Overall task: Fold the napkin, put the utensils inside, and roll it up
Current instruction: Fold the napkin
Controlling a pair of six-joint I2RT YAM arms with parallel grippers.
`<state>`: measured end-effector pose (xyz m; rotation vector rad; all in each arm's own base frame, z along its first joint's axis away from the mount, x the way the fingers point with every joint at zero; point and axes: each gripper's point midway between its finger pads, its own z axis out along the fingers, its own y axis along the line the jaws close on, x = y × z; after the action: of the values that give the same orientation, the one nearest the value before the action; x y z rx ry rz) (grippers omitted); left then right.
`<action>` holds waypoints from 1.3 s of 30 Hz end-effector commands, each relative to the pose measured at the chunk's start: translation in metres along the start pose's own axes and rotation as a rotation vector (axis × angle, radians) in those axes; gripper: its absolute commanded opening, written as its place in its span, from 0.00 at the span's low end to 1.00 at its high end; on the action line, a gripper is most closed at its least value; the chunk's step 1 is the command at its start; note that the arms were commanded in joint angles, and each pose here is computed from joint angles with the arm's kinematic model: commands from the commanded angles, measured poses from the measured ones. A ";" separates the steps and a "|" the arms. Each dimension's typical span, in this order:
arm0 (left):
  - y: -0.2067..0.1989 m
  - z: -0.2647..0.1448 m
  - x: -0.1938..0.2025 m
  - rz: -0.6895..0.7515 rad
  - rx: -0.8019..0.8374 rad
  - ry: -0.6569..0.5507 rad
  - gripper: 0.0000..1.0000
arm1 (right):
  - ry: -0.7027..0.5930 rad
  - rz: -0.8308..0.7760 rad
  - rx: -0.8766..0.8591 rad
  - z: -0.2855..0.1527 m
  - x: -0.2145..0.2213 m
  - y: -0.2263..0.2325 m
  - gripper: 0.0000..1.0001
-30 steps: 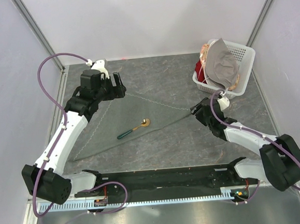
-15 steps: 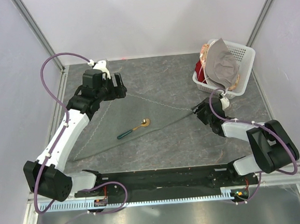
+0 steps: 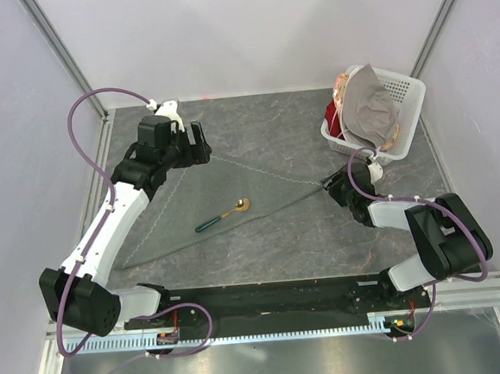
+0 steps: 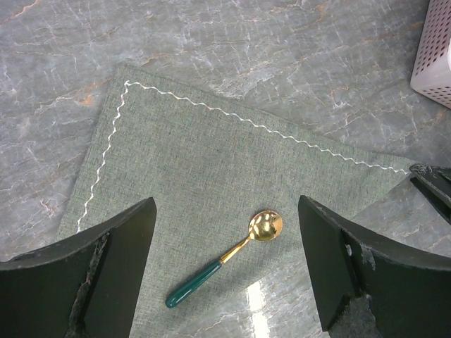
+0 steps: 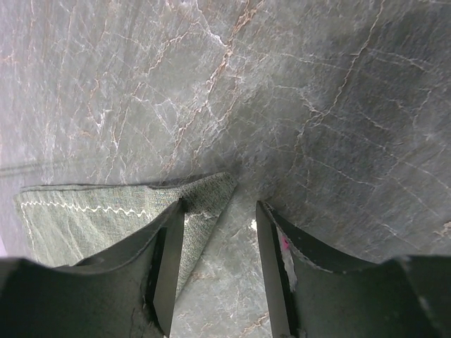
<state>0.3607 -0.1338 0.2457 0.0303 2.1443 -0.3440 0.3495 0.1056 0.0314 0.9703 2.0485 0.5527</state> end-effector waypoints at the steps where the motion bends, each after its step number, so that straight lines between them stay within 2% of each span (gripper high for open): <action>1: -0.001 0.000 -0.009 0.029 0.008 -0.037 0.89 | 0.002 -0.016 0.052 0.004 0.003 -0.019 0.51; 12: 0.000 -0.003 -0.013 0.026 0.007 -0.048 0.89 | 0.019 -0.058 0.088 0.013 0.005 -0.025 0.40; 16: 0.000 -0.003 -0.012 0.025 0.006 -0.048 0.89 | 0.020 -0.069 0.105 0.014 0.004 -0.025 0.26; 26: -0.001 -0.004 -0.013 0.025 0.009 -0.051 0.89 | 0.016 -0.092 0.118 0.014 0.003 -0.027 0.16; 33: -0.001 -0.003 -0.012 0.025 0.009 -0.048 0.89 | 0.012 -0.154 0.107 0.018 -0.001 -0.023 0.02; 39: 0.000 -0.002 -0.010 0.025 0.009 -0.041 0.89 | -0.033 -0.212 0.019 0.014 -0.016 0.001 0.00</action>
<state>0.3607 -0.1338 0.2457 0.0303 2.1443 -0.3440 0.3600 0.0997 0.0199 0.8426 2.1180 0.4437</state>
